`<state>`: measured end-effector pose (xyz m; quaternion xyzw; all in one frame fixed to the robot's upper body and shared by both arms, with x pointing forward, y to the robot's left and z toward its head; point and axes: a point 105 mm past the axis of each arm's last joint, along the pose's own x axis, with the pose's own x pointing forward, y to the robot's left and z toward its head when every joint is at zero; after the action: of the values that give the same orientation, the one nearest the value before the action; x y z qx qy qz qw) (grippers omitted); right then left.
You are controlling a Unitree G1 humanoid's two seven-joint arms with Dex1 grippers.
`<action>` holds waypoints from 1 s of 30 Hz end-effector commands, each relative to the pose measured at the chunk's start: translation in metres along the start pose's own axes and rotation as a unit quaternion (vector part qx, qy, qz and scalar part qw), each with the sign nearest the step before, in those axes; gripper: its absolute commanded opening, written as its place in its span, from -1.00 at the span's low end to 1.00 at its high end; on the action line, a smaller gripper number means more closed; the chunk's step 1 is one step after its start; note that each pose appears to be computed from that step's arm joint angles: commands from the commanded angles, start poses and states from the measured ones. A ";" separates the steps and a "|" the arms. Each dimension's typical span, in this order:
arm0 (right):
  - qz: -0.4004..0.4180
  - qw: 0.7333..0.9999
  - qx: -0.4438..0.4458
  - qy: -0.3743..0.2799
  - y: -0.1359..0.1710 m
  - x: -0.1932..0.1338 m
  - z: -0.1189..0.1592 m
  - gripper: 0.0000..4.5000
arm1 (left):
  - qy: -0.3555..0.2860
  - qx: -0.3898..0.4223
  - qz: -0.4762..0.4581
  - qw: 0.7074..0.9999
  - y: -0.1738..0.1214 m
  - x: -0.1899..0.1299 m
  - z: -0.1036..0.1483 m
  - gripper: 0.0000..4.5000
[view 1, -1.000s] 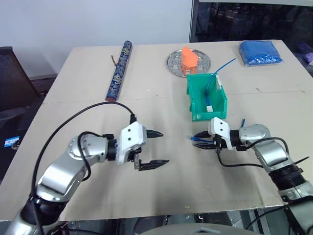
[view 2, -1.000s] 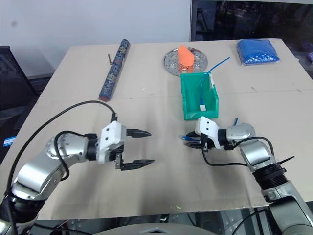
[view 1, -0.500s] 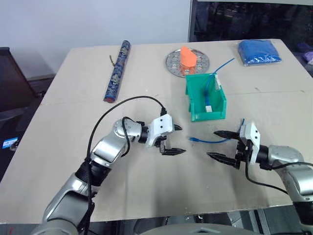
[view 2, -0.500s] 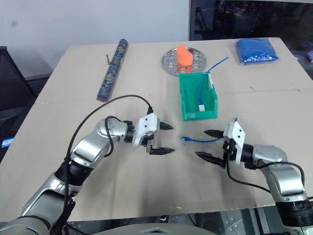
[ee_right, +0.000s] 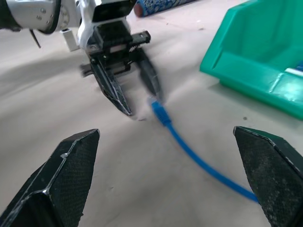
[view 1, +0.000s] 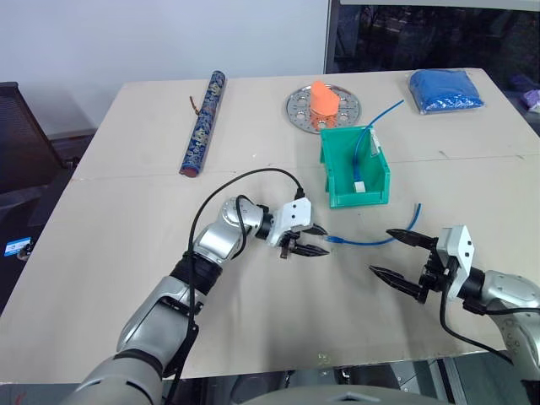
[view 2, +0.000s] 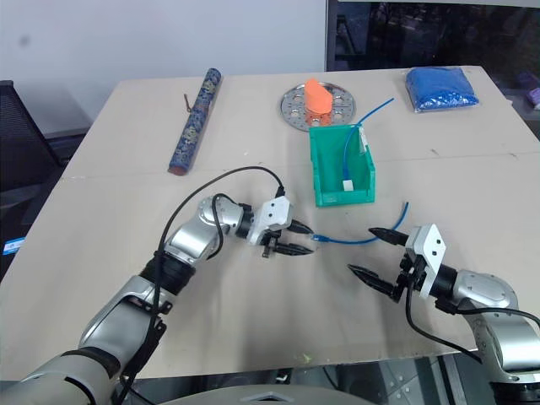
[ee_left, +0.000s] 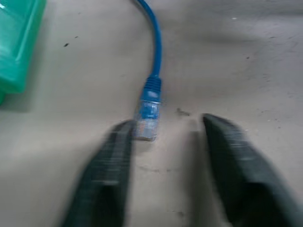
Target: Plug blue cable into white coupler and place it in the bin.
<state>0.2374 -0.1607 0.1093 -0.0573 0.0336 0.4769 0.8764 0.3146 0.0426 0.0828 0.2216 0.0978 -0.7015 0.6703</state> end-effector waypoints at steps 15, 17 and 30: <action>0.073 0.969 0.224 -0.075 0.041 0.016 0.014 1.00 | -0.177 -0.124 -0.003 0.976 -0.009 -0.012 0.059 -0.96; 0.060 0.959 0.258 -0.103 0.037 0.021 0.016 1.00 | -0.211 -0.168 -0.025 0.963 -0.014 -0.017 0.071 -0.96; 0.052 0.917 0.319 -0.234 0.029 0.046 0.064 0.43 | -0.266 -0.246 -0.062 0.930 -0.020 -0.028 0.093 -1.00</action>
<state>0.2429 -0.1029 0.1510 0.3426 0.0044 0.4689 0.8141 0.2815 0.0293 0.1597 -0.1553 0.1243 -0.7183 0.6667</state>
